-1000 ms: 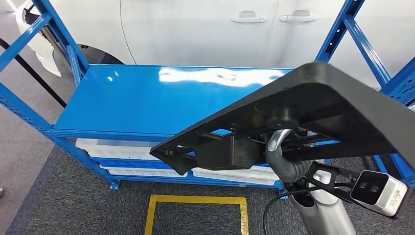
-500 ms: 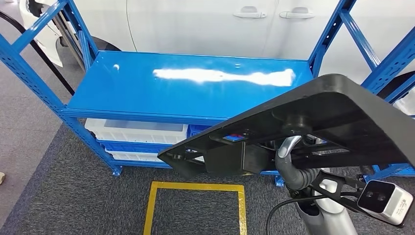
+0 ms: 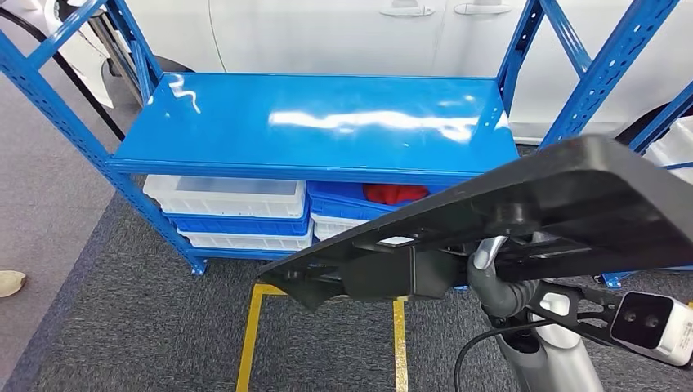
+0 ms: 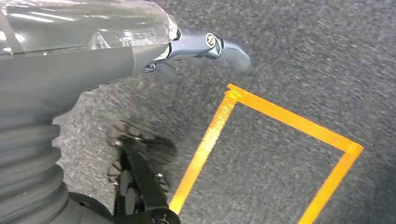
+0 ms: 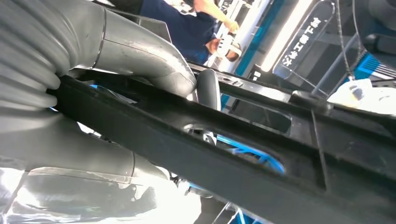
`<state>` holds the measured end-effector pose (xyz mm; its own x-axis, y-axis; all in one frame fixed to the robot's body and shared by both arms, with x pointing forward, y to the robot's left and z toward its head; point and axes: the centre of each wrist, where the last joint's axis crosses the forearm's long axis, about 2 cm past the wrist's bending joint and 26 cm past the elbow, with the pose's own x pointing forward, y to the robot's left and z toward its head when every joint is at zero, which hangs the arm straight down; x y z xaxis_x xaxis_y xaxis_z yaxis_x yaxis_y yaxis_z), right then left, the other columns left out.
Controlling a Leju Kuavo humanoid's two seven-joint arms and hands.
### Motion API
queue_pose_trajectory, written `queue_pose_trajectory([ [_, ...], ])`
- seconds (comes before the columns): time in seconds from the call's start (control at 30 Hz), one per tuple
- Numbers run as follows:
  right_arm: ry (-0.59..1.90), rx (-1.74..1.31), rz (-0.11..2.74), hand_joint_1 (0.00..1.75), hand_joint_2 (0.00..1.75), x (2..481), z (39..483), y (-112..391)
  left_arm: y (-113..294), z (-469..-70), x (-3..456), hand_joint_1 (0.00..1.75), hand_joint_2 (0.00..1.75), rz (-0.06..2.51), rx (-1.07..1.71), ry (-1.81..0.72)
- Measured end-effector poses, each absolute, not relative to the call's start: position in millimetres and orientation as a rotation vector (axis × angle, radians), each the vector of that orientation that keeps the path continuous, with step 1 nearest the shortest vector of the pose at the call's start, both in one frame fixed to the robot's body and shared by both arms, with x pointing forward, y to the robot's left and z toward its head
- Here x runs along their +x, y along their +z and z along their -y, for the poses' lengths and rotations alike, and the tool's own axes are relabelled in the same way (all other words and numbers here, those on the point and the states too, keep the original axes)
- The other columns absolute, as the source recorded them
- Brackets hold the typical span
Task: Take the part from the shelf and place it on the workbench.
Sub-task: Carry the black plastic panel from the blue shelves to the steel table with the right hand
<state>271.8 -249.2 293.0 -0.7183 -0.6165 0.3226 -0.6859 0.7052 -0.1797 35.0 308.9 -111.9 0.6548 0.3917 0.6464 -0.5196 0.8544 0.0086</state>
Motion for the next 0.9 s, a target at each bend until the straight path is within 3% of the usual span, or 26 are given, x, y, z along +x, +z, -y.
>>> queue_pose_trajectory([
  [0.9, 0.338, 1.039, 2.730, 1.75, 1.75, 269.9, 246.0, 295.4, -110.8, -326.4, 36.2, 0.00, 1.75, 0.715, 0.236, 0.477],
])
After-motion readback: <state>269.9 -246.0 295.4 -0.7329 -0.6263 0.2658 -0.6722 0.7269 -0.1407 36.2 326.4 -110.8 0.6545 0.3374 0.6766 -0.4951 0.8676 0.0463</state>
